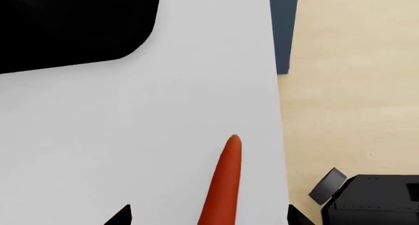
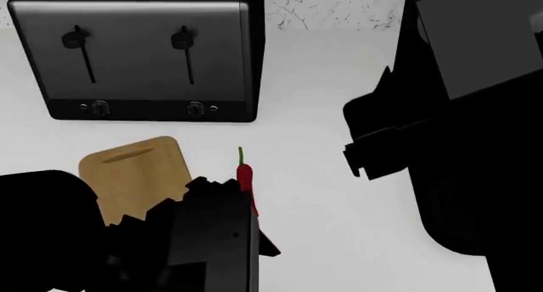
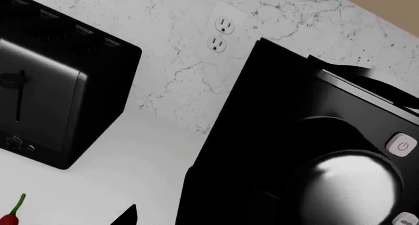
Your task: Clear the non-vegetable object off the cutting board and place the vegetables onto it.
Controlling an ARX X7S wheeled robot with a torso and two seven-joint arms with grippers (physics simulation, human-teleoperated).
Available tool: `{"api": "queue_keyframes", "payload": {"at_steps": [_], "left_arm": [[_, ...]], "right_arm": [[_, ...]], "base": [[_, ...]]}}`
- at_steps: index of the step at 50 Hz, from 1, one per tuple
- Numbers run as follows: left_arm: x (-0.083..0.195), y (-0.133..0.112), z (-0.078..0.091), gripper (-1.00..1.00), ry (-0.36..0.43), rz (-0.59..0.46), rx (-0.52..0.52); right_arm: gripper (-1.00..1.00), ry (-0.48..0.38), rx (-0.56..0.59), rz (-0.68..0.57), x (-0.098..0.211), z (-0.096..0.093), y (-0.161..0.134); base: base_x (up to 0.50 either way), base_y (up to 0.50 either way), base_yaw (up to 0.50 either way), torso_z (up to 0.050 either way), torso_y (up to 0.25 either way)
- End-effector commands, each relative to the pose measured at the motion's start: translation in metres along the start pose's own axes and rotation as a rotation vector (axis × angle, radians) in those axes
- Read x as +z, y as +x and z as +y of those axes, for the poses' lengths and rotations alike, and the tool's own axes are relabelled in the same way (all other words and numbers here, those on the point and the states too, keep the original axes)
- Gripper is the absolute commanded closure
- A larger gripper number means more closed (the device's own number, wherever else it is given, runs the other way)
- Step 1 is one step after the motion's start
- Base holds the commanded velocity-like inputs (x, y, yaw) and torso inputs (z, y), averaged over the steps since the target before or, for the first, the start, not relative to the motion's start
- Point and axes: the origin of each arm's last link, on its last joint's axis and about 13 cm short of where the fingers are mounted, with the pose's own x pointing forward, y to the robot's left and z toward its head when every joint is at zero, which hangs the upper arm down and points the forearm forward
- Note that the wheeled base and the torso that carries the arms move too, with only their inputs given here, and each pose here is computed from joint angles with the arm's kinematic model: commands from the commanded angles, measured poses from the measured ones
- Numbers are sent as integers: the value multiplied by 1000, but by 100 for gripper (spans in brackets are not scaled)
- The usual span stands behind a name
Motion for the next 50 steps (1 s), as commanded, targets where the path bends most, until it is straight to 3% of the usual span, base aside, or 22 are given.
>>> {"api": "queue_keyframes", "payload": {"at_steps": [1,46,47,50], "left_arm": [[0,12,2,-100,-2,-15,-14],[-30,31,0,-100,-53,82,-25],[-30,32,-1,100,-53,84,-26],[-28,29,-2,100,-46,75,-23]], "right_arm": [[-100,19,13,-18,2,0,2],[-100,12,11,-10,4,1,-1],[-100,12,9,-10,4,1,-2],[-100,11,8,-10,5,0,-2]], "base": [[0,0,0,0,0],[0,0,0,0,0],[0,0,0,0,0],[0,-1,0,0,0]]}}
